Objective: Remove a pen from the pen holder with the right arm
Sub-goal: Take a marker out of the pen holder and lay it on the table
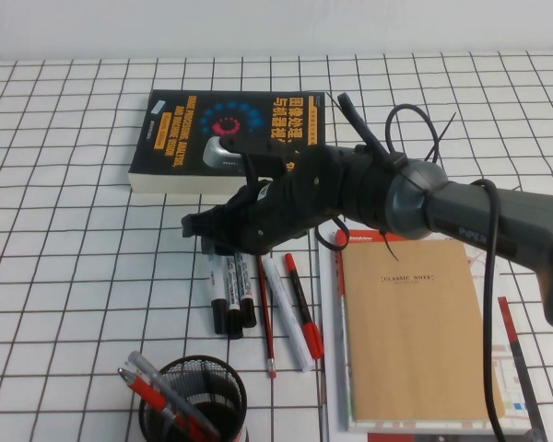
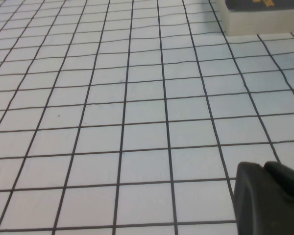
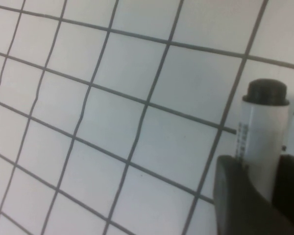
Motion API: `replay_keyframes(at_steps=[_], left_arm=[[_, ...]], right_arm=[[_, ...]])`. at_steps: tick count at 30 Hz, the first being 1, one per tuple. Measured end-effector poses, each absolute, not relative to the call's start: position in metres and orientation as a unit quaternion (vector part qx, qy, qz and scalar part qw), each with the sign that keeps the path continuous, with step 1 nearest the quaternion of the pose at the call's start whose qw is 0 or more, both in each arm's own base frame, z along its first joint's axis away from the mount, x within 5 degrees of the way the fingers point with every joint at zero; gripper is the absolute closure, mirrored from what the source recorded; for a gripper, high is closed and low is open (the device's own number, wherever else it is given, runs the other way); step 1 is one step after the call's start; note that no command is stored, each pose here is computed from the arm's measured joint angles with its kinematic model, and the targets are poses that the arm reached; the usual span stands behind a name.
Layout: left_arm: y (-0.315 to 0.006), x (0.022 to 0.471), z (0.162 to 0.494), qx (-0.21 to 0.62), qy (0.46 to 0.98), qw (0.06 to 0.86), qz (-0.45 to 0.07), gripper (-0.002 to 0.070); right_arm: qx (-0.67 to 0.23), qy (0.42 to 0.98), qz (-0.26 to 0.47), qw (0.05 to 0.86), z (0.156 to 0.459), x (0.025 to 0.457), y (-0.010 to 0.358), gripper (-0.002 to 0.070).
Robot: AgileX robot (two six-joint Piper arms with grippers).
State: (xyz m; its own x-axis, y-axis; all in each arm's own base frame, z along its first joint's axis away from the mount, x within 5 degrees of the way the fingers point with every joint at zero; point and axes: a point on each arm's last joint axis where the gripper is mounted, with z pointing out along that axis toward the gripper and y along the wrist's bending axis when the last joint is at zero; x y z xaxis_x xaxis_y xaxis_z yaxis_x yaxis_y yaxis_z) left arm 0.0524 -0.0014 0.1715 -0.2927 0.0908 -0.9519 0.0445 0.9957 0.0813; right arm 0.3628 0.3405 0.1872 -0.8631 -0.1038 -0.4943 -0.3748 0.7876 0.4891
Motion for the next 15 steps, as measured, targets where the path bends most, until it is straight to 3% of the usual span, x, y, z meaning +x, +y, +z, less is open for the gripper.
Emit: replay_keyframes(at_steps=[6, 15], left_arm=[[-0.001, 0.052, 0.171, 0.042, 0.804, 0.593, 0.019, 0.0680], [-0.001, 0.052, 0.171, 0.042, 0.804, 0.593, 0.019, 0.0679]], right_arm=[[-0.138, 0.919, 0.292, 0.225, 0.185, 0.363, 0.340, 0.0474], [-0.167, 0.922, 0.274, 0.215, 0.196, 0.356, 0.336, 0.0470]])
